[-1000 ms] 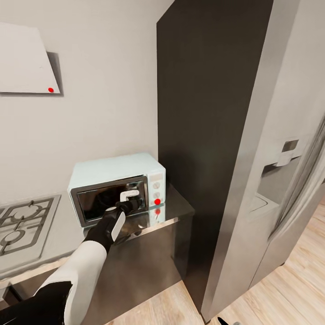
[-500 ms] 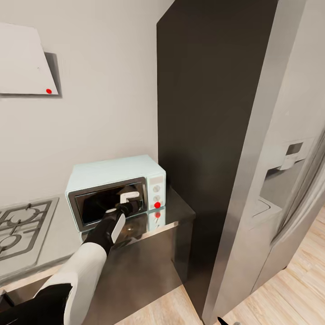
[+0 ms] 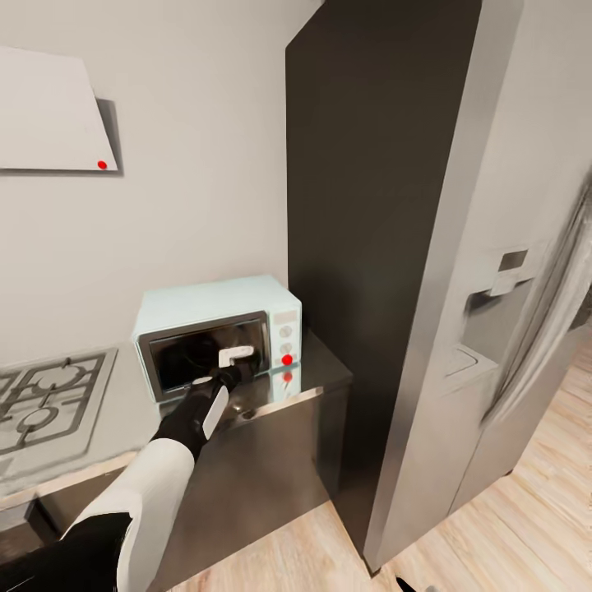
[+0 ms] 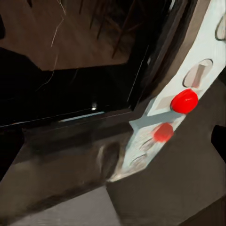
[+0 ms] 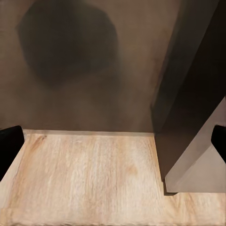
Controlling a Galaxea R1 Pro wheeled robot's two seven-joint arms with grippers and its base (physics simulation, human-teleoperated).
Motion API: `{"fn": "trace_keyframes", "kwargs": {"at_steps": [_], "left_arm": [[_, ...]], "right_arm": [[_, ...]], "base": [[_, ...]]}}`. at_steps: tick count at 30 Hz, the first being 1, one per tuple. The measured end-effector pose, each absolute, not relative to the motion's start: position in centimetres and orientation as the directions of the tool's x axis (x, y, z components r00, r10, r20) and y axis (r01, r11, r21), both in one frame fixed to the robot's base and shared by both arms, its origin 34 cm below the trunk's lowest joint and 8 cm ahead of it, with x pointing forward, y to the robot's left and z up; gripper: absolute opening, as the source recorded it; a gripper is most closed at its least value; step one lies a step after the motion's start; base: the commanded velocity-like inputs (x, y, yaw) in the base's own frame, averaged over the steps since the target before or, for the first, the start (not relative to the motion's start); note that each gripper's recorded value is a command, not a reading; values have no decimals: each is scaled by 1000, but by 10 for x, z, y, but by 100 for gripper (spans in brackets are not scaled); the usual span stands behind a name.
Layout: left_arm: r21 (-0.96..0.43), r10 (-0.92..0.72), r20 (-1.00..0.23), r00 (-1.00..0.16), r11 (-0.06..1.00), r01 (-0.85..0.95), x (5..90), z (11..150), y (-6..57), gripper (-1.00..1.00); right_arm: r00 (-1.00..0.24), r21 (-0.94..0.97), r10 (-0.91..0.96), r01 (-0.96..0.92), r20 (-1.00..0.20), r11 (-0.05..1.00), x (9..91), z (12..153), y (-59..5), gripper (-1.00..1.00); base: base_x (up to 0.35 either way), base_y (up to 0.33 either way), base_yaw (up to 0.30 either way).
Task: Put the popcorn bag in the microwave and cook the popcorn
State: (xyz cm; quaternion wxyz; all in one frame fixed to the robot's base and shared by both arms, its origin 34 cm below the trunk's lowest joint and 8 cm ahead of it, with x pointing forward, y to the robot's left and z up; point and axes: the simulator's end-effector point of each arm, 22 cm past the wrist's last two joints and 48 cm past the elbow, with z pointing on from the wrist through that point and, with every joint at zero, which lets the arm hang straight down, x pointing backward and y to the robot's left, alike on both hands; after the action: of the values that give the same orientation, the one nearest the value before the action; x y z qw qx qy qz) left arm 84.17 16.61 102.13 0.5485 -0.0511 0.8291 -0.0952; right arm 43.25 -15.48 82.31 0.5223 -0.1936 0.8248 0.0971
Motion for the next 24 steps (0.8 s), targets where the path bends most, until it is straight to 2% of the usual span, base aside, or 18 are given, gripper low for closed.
{"fn": "trace_keyframes", "kwargs": {"at_steps": [6,11,12,18,22,24], "left_arm": [[-212,-188,-905,-381,977,22,836,1017,166,100],[-198,-195,-971,-141,980,9,798,1089,196,100],[-174,-171,-983,-72,984,28,757,1102,196,100],[-137,-113,-895,-432,990,25,542,892,182,100],[-120,-121,-888,-444,992,-31,461,856,205,100],[-113,-124,-893,-432,992,-50,447,852,213,100]], "right_arm": [[-380,-42,-220,-424,-899,905,431,823,-154,100],[-380,-41,-218,-424,-899,905,431,823,-154,100],[-379,-40,-218,-424,-899,905,431,824,-154,100],[-380,-39,-213,-417,-900,908,433,825,-156,100],[-357,-36,-197,-411,-913,911,448,847,-149,100],[-374,-54,-225,-417,-900,907,470,856,-145,100]], "base": [[-350,0,0],[-341,0,0],[-204,0,0],[-35,0,0],[-1,0,0],[0,0,0]]}}
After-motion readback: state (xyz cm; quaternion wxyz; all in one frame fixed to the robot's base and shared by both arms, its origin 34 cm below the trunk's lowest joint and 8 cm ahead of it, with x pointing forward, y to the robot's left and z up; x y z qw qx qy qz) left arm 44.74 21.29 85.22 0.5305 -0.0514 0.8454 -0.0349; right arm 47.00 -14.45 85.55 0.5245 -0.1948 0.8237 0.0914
